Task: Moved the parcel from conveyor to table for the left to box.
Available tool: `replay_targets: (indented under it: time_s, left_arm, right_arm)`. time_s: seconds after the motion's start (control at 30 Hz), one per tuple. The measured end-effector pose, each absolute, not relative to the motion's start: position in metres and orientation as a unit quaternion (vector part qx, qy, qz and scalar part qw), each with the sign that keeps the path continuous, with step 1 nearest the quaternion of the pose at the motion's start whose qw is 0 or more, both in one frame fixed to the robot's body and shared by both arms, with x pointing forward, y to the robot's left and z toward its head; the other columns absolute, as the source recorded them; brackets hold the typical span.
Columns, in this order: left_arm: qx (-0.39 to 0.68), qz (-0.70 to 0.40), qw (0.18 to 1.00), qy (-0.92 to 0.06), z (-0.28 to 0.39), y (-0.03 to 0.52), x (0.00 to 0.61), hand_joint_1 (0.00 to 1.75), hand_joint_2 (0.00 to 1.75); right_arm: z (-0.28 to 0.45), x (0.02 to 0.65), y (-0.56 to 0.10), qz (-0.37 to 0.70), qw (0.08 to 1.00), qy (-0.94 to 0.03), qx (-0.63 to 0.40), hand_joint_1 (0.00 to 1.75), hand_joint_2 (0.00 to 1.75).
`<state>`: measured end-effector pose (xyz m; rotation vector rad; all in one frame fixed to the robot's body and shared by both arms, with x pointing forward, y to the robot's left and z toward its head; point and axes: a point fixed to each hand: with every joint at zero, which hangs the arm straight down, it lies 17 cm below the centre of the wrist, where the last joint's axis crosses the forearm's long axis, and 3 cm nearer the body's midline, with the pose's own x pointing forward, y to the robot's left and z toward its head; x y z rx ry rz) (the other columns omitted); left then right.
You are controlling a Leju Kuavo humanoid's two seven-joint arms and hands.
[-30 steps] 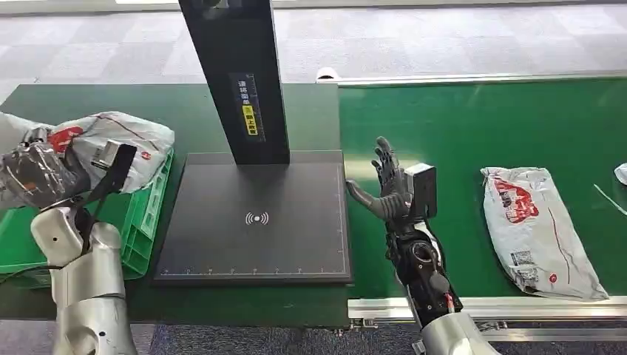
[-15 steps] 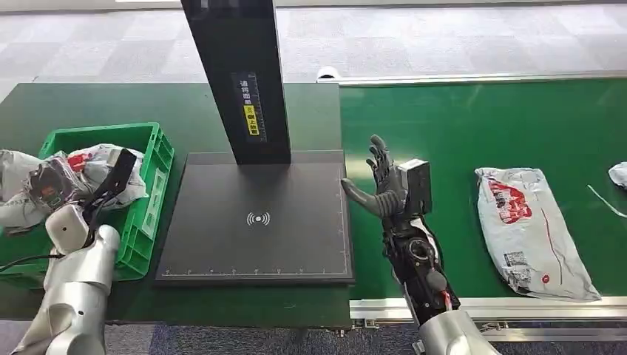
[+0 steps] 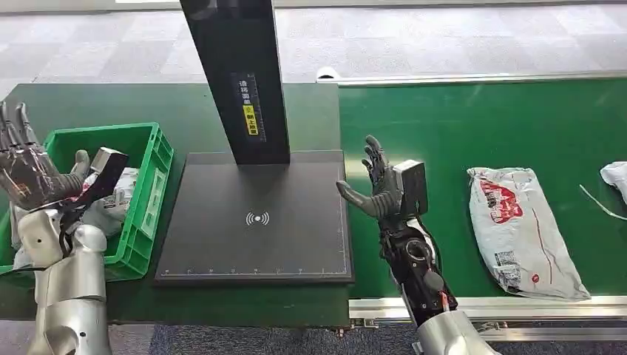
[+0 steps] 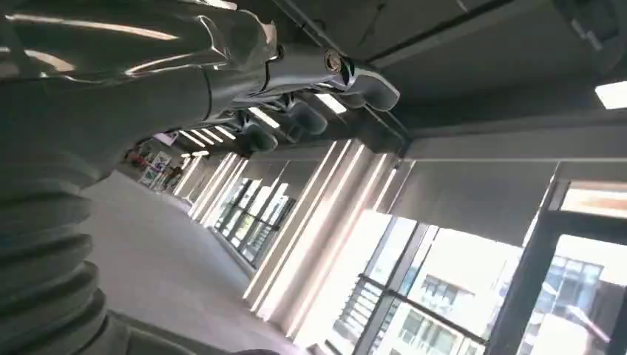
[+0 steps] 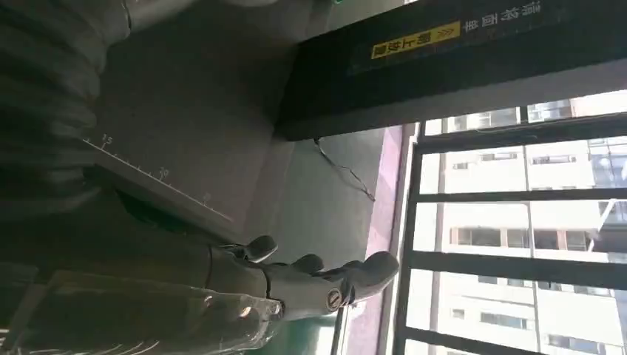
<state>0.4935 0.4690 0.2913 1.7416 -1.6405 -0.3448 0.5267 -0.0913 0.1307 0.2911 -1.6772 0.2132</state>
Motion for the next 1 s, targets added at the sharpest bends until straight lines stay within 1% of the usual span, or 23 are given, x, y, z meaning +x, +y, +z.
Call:
replay_targets:
  time_s: [0.13,0.2,0.27,0.33,0.4,0.43,0.6,0.7,0.93,1.0]
  left_arm:
    - [0.665,-0.108,0.297,-0.677,0.315,0.456,0.473,0.00,1.75]
    - [0.665,-0.085,0.293,-0.681,0.318,0.459,0.464,0.00,1.75]
    - [0.653,-0.036,0.295,-0.696,0.319,0.464,0.454,0.00,1.75]
    - [0.616,0.029,0.317,-0.721,0.313,0.470,0.451,0.00,1.75]
    - [0.531,0.116,0.373,-0.752,0.293,0.473,0.458,0.00,1.75]
    - [0.479,0.135,0.400,-0.770,0.284,0.462,0.469,0.00,1.75]
    - [0.270,0.103,0.457,-0.841,0.261,0.379,0.504,0.00,1.75]
    - [0.176,0.076,0.471,-0.861,0.252,0.336,0.508,0.00,1.75]
    - [0.047,0.034,0.494,-0.868,0.240,0.269,0.504,0.00,1.75]
    - [0.028,0.023,0.502,-0.864,0.235,0.255,0.503,0.00,1.75]
  right_arm:
    - [0.132,0.526,-0.090,0.096,0.651,-0.742,0.128,0.00,1.75]
    - [0.133,0.526,-0.089,0.096,0.650,-0.743,0.129,0.00,1.75]
    - [0.134,0.526,-0.089,0.096,0.648,-0.744,0.129,0.00,1.75]
    - [0.136,0.527,-0.090,0.095,0.645,-0.747,0.130,0.00,1.75]
    - [0.139,0.527,-0.091,0.092,0.641,-0.751,0.131,0.00,1.75]
    - [0.140,0.528,-0.092,0.091,0.638,-0.753,0.132,0.00,1.75]
    - [0.145,0.529,-0.094,0.090,0.630,-0.760,0.132,0.00,1.75]
    - [0.148,0.529,-0.095,0.089,0.626,-0.764,0.130,0.00,1.75]
    - [0.157,0.529,-0.098,0.085,0.613,-0.776,0.123,0.00,1.75]
    - [0.158,0.528,-0.098,0.086,0.612,-0.776,0.122,0.00,1.75]
